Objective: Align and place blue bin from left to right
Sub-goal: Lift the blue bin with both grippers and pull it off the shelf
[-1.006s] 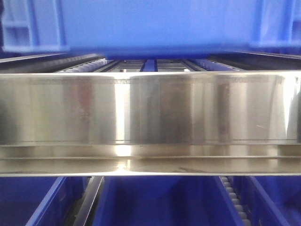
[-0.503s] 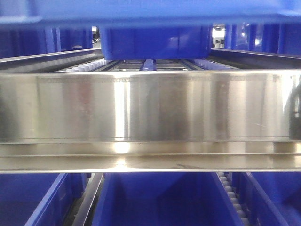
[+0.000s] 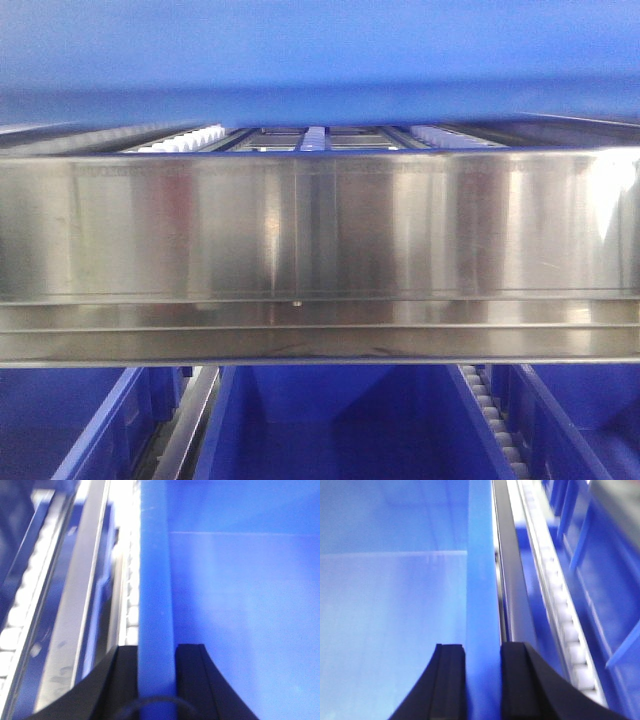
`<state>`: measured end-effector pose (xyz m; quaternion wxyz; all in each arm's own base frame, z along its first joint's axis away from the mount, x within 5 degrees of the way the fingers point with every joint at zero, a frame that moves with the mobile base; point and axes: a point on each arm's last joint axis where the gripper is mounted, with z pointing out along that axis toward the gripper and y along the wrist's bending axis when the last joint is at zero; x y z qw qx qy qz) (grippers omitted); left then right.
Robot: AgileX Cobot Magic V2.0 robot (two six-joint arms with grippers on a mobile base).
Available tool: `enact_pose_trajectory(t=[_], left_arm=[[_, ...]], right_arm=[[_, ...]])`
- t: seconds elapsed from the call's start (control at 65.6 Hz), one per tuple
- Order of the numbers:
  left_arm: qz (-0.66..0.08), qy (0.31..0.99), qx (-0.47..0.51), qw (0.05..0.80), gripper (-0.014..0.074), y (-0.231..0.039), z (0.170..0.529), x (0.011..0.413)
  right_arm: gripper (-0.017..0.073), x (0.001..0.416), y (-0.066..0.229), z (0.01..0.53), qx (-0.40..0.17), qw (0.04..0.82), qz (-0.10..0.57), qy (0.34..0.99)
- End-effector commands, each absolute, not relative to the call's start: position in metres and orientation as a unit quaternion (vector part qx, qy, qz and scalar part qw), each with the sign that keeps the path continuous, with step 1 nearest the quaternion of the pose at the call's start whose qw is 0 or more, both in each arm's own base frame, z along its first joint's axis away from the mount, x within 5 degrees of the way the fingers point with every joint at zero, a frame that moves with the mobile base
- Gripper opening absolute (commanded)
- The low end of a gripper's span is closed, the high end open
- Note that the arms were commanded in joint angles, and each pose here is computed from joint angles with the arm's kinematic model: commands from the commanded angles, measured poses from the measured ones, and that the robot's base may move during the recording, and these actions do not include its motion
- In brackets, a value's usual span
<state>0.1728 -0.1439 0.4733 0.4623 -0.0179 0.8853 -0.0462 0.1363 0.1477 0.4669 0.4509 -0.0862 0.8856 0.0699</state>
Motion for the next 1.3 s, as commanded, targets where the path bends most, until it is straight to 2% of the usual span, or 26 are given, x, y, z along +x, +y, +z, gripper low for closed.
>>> enact_pose_trajectory(t=[0.0, 0.579, 0.777, 1.28], left_arm=[[-0.103, 0.869, 0.005, 0.485, -0.0111, -0.156, 0.479, 0.165], [-0.075, 0.859, 0.006, 0.507, -0.0111, -0.154, 0.479, 0.168], [-0.078, 0.861, -0.01, 0.503, -0.0111, -0.143, 0.486, 0.174], [-0.065, 0.874, -0.014, 0.482, -0.0111, -0.135, 0.483, 0.186]], right_arm=[[-0.007, 0.13, 0.16, 0.474, -0.105, 0.481, 0.122, 0.862], [-0.007, 0.128, 0.163, 0.47, -0.104, 0.477, 0.123, 0.864], [-0.007, 0.128, 0.161, 0.474, -0.101, 0.48, 0.129, 0.862], [-0.007, 0.142, 0.154, 0.472, -0.068, 0.466, 0.12, 0.874]])
